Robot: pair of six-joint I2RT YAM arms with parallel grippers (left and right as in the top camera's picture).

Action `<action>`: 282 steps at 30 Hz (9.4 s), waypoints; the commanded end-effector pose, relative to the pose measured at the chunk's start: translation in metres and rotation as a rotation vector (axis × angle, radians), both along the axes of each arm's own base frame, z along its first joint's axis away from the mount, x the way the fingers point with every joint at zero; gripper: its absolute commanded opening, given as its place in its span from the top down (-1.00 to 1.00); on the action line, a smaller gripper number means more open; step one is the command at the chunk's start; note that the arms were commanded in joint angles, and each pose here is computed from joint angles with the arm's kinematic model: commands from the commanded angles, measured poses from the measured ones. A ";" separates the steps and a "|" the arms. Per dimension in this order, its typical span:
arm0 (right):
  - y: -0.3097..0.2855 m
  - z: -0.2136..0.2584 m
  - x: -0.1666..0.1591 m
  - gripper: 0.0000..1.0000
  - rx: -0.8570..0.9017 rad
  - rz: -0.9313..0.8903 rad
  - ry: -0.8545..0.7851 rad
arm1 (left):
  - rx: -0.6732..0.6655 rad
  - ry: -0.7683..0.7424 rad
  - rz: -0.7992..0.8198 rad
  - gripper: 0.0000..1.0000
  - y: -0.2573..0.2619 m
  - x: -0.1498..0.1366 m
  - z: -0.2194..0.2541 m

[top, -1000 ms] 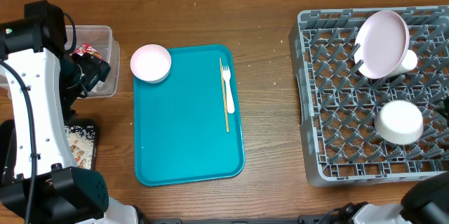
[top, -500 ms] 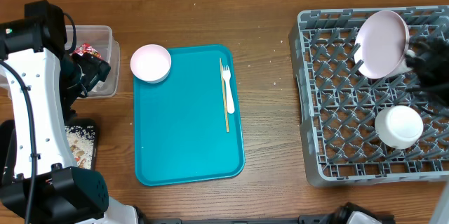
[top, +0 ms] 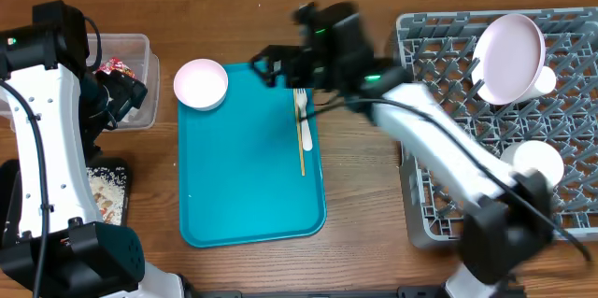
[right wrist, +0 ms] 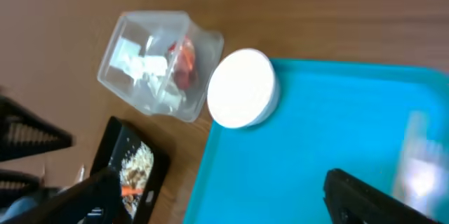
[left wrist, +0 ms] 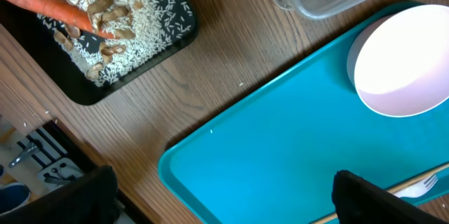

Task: Sort waste into correct bins and load items into the dishwasher
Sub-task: 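Move the right gripper back toward the pink bowl on the tray, then lower the right gripper onto the pink bowl rim and grasp it, then carry the pink bowl to the rack's right side and stand it, then release the pink bowl in the rack and lift the right gripper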

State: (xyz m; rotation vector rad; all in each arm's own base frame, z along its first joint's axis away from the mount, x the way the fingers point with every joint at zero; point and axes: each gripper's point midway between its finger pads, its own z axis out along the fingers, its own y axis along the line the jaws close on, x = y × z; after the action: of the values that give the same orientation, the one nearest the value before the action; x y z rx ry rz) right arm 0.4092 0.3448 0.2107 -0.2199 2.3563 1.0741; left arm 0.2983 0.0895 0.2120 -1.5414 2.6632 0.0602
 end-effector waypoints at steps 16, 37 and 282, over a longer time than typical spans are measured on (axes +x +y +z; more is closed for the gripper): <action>0.081 -0.127 0.044 -0.52 -0.054 -0.149 0.086 | 0.006 0.006 -0.004 -0.99 -0.001 0.001 -0.001; 0.085 -0.158 0.032 -0.26 -0.204 -0.244 0.029 | 0.007 0.003 -0.004 -1.00 -0.001 0.002 -0.001; -0.631 -0.024 -0.046 0.92 0.447 -1.015 0.123 | 0.007 0.003 -0.004 -1.00 -0.001 0.002 -0.001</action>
State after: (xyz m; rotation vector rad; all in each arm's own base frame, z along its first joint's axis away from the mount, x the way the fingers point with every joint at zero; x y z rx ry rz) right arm 0.3613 -0.2817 0.2079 1.0389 1.7869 1.0271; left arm 0.2997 0.0898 0.2121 -1.5389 2.6585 0.0572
